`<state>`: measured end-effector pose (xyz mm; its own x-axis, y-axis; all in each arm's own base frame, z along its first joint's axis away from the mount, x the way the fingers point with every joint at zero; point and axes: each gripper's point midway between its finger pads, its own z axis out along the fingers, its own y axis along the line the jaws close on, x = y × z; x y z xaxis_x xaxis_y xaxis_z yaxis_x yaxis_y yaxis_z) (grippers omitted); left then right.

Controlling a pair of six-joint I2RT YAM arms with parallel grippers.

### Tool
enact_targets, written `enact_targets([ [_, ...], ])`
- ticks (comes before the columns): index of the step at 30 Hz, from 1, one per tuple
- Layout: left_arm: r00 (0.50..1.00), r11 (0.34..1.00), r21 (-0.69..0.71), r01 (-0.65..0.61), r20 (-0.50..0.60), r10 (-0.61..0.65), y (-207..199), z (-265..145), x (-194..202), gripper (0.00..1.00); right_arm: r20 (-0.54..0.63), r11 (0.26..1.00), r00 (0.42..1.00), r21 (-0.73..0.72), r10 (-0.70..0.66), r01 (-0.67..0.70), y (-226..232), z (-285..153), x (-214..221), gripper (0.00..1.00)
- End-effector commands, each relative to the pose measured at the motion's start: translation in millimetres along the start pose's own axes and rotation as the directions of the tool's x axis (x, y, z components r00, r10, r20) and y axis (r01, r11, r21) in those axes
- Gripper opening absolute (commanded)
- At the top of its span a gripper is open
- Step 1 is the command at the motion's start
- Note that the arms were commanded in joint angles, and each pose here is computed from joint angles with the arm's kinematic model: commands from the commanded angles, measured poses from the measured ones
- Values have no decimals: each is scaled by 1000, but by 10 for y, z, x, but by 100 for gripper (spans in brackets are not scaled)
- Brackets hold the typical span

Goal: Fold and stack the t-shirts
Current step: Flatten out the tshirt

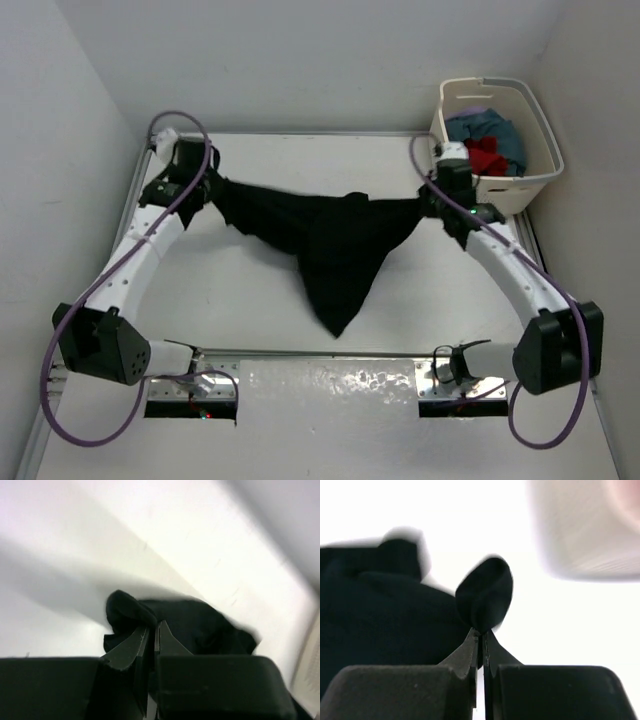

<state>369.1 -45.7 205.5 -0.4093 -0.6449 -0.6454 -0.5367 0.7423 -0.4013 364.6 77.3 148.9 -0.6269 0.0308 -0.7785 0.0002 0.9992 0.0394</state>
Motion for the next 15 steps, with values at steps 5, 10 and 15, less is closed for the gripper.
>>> enact_targets([
  [5, 851, 989, 138, 43, 514, -109, -417, -1141, -1701, 0, 403, 968, 914, 245, -50, -55, -761, -901, -1580, 0],
  [10, 727, 976, 211, 58, 661, -186, -395, -1876, -2212, 0, 560, 918, 816, 383, -144, -101, -1045, -1667, -2264, 0],
  [15, 615, 959, 279, 50, 748, -249, -227, -2593, -2472, 0, 629, 872, 734, 478, -255, -107, -1199, -2366, -2664, 0],
])
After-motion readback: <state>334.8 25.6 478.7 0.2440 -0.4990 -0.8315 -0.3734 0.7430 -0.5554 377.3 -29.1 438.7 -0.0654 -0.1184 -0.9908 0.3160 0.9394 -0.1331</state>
